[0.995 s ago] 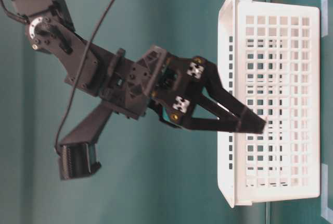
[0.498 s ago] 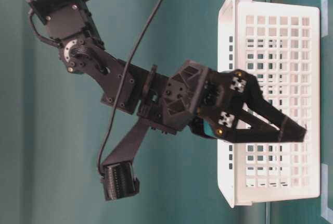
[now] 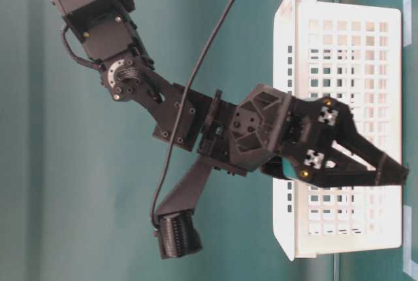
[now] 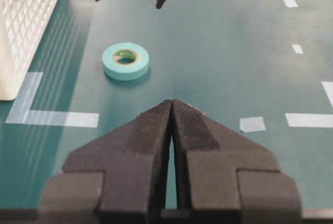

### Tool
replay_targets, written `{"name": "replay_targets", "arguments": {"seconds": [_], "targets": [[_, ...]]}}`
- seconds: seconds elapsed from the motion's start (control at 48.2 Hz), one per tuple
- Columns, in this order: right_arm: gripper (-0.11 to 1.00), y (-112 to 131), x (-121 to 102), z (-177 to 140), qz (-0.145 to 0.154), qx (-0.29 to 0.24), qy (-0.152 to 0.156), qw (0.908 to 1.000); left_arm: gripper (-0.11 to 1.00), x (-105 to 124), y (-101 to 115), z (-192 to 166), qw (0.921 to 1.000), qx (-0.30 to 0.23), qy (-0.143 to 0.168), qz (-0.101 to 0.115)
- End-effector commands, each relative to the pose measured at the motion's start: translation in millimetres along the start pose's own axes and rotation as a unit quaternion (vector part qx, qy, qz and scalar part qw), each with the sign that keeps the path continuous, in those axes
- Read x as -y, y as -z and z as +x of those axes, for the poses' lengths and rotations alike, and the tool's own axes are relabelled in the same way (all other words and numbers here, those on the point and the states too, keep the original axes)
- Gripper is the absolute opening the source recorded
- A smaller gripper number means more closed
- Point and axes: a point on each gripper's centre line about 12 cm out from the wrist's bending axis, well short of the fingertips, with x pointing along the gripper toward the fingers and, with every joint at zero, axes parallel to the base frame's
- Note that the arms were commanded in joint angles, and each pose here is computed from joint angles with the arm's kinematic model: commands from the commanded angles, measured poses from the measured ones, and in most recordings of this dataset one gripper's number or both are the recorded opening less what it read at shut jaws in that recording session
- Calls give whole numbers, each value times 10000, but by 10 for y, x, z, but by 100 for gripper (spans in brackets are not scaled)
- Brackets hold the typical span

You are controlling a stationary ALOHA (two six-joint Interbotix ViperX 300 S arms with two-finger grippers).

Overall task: Put the tape into the white basket.
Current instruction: 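Lower the right gripper and close it on the tape roll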

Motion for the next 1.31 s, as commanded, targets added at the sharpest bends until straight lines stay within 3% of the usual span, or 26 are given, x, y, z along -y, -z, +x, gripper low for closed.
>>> {"name": "replay_targets", "arguments": {"seconds": [0.0,0.332,1.286], "targets": [[99,-117,-3,-106,-1,238,-9,9997,-11,5,-54,5,10000,53,10,17],[99,-140,-4,49,-9,399,-13,9992,-11,5,-52,5,10000,46,9,17],[99,-155,-14,310,-11,237,-18,9997,-11,5,-52,5,10000,46,9,17]]}}
